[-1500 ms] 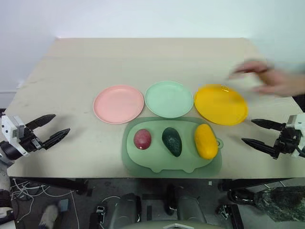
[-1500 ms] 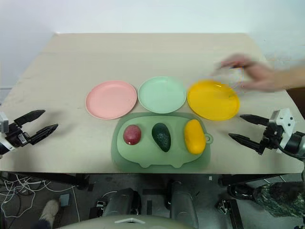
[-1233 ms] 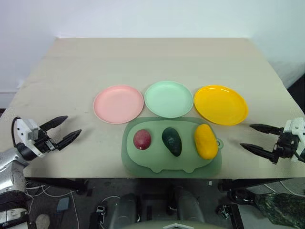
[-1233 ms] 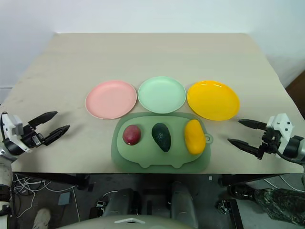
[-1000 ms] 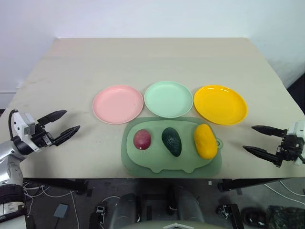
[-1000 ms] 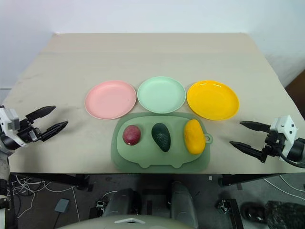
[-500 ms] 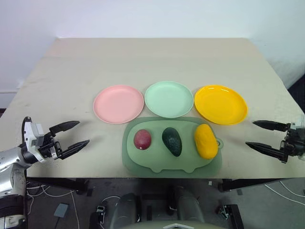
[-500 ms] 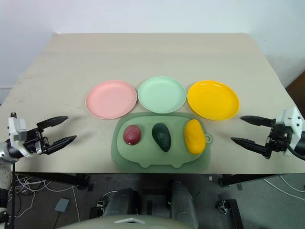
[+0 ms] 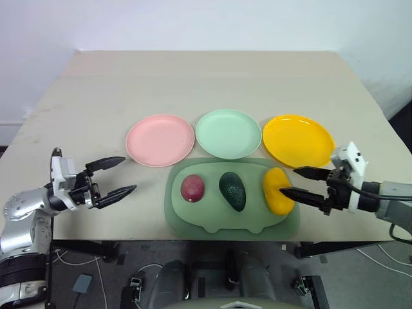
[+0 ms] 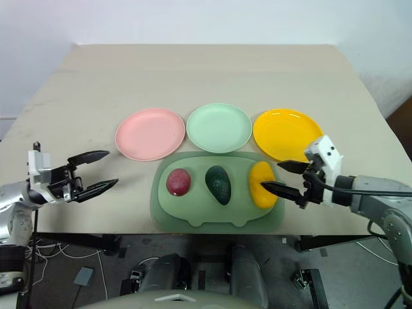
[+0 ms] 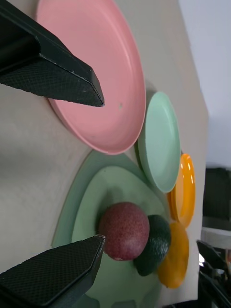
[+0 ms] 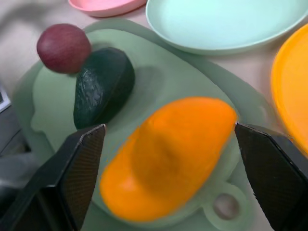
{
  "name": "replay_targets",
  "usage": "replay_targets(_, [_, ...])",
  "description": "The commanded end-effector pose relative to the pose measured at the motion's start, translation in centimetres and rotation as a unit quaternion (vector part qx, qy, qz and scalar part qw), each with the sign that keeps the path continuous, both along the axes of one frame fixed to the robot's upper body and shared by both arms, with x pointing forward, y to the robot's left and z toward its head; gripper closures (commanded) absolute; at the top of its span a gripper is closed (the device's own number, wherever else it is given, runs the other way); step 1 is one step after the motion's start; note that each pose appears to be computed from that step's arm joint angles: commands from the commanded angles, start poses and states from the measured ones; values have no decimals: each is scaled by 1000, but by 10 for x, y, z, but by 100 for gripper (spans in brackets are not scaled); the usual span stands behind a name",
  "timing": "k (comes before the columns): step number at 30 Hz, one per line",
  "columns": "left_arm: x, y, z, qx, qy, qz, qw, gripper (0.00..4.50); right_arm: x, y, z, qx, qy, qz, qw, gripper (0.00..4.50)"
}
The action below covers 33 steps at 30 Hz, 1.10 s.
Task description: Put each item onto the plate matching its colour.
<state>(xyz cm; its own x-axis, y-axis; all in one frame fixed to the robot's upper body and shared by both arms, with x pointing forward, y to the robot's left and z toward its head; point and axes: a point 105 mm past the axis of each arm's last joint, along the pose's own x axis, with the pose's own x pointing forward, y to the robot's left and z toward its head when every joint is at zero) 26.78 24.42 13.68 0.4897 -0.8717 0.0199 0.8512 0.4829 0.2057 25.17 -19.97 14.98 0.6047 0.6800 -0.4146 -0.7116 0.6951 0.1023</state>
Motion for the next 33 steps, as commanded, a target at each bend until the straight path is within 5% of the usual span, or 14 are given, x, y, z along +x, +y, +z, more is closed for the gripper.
replay_targets(1, [3,-5,7,0,-16,-9,1000,3,2,3,0,-17,-12,-25,999,0])
replay_targets(18, [0,-14,-1,-15,-8,-11,1000,3,17,14,-37,-64,20,-93,993,0])
replay_targets(23, [-1,-15,-2,-16,-10,-6,1000,0,20,13,-38,-68,21,-96,993,118])
replay_targets(28, [1,-15,-1,-17,-11,-2,1000,0,38,13,0,-17,-25,-94,995,125])
replay_targets(33, [5,-16,0,-16,-12,-2,1000,0,91,-17,41,6,-85,-180,980,125])
